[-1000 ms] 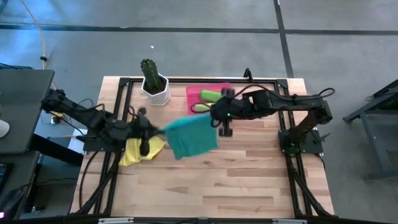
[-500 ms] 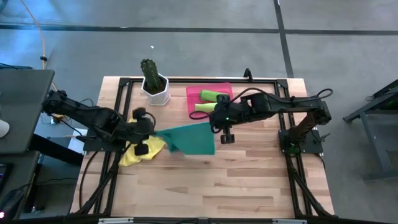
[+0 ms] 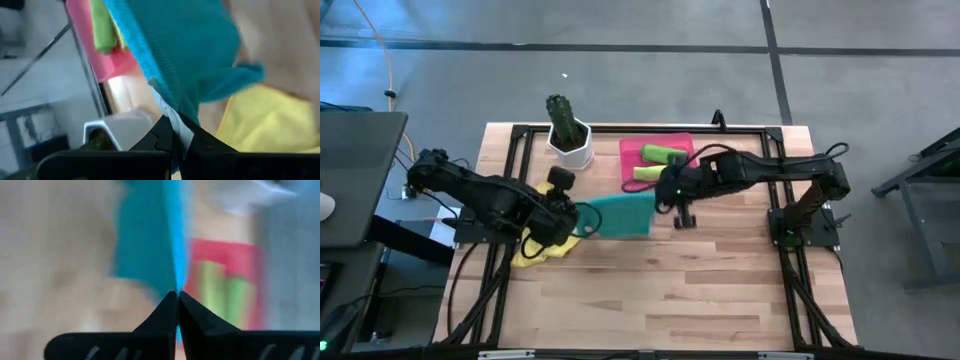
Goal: Roll microfiber towels into tight, uniform cylinder then place into a basket
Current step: Roll the blue microfiber cloth
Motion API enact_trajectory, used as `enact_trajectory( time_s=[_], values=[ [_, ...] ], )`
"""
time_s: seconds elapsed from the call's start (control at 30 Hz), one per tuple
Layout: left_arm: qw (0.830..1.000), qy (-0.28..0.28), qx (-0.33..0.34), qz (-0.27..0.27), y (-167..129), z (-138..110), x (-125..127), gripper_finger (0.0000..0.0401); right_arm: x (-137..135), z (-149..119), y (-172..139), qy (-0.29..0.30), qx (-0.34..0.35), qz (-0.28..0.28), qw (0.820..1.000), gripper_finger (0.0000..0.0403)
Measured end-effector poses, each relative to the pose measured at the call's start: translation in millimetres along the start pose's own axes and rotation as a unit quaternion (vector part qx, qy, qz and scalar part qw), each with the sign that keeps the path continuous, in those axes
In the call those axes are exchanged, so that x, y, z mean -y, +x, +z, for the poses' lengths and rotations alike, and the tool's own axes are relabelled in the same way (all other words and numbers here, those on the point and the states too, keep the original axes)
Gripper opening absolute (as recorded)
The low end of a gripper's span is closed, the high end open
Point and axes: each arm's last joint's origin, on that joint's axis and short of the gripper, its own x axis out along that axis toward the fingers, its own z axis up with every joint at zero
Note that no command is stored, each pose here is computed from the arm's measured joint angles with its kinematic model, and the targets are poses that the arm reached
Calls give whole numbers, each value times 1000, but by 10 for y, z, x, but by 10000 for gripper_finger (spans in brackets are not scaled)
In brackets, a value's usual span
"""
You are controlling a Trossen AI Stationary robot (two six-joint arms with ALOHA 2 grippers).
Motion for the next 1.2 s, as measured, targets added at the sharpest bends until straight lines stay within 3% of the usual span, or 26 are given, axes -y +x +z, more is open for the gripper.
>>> enact_trajectory(
  time_s=[0.07, 0.1, 0.17, 0.27, 0.33, 0.4, 0.53, 0.7, 0.97, 1.2],
  values=[
    [998, 20, 11, -62, -44, 66, 4, 0, -77, -14, -12, -34, 6, 94, 995, 0],
    [993, 40, 19, -105, -65, 93, 8, 0, -114, -29, -18, -49, 1, 116, 992, 0],
    [985, 75, 29, -150, -97, 120, -8, 0, -136, -41, -23, -53, -10, 102, 993, 0],
    [994, 58, 26, -89, -143, 145, -58, 0, -93, -62, -17, -28, -30, 41, 998, 0],
    [998, 29, 23, -41, -155, 152, -80, 0, -87, -63, -24, -24, -29, 35, 999, 0],
    [999, 7, 22, -27, -149, 165, -87, 0, -88, -64, -26, -24, -29, 35, 999, 0],
    [998, -29, 22, -45, -143, 174, -73, 0, -89, -63, -27, -24, -28, 37, 999, 0],
    [989, -116, 20, -85, -61, 316, 4, 0, -93, -65, -28, 1, -29, 45, 999, 0],
    [990, -109, -19, -91, 121, 499, 161, 37, -100, -62, -29, 3, -27, 56, 998, 0],
    [989, -103, -46, -93, 172, 475, 134, 80, -101, -63, -29, 1, -27, 56, 998, 0]
  ],
)
